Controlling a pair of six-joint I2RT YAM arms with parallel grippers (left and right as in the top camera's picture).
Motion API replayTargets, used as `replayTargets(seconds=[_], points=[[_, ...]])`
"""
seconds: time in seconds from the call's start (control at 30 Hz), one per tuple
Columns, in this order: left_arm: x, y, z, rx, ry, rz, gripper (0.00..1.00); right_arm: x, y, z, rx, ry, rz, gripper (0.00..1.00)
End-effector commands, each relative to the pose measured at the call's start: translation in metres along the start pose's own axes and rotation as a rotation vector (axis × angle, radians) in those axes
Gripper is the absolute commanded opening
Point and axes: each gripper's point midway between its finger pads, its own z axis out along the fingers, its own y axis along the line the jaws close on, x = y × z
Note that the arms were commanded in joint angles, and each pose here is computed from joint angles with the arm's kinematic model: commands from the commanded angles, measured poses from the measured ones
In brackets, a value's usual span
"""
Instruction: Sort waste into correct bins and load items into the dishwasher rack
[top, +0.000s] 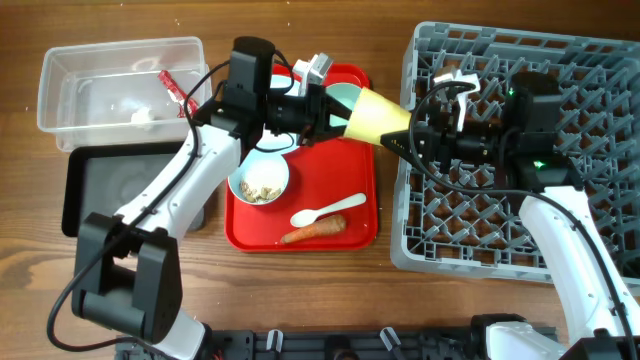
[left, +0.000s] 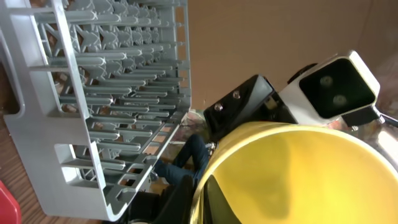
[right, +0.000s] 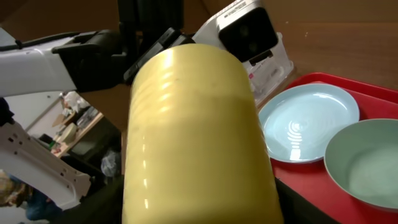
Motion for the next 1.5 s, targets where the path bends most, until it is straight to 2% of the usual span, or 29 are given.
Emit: replayTargets(seconds=[0.0, 0.17, 0.23, 0.33, 0.4, 0.47, 0.67, 0.77, 1.0, 1.23, 1.37, 1.47], points=[[-0.002, -0.005, -0.001, -0.013, -0.024, 0.002, 0.04, -0.007, 0.007, 0.001, -0.04, -0.004, -0.032, 0.63], [-0.002, -0.005, -0.001, -0.014, -0.024, 0.004, 0.04, -0.007, 0.007, 0.001, -0.04, -0.004, -0.032, 0.59], [-0.003, -0.004, -0.001, -0.018, -0.03, 0.004, 0.26, -0.007, 0.007, 0.001, -0.039, -0.004, -0.031, 0.59], [-0.006, -0.001, -0.001, -0.035, -0.051, 0.015, 0.4, -0.007, 0.007, 0.001, -0.039, -0.004, -0.031, 0.56], [-0.008, 0.001, -0.001, -0.046, -0.059, 0.057, 0.45, -0.007, 0.007, 0.001, -0.035, -0.004, -0.03, 0.56], [-0.012, 0.015, -0.003, -0.111, -0.1, 0.058, 0.47, -0.006, 0.003, 0.001, -0.012, -0.003, -0.021, 0.56], [-0.019, 0.098, -0.041, -0.51, -0.253, -0.063, 0.53, -0.002, -0.024, -0.001, 0.143, 0.003, 0.016, 0.52], [-0.019, 0.114, -0.063, -0.593, -0.287, -0.103, 0.56, 0.0, -0.037, -0.003, 0.221, 0.007, 0.03, 0.53], [-0.024, 0.113, -0.077, -0.593, -0.321, -0.114, 0.56, 0.004, -0.04, -0.004, 0.242, 0.017, 0.051, 0.54], [-0.028, 0.111, -0.078, -0.591, -0.332, -0.096, 0.58, 0.008, -0.044, -0.005, 0.264, 0.027, 0.07, 0.62], [-0.037, 0.109, -0.079, -0.606, -0.357, -0.031, 0.58, 0.013, -0.055, -0.009, 0.332, 0.039, 0.094, 0.66], [-0.055, 0.104, -0.079, -0.631, -0.413, 0.075, 0.6, 0.024, -0.073, -0.017, 0.455, 0.061, 0.155, 0.67]])
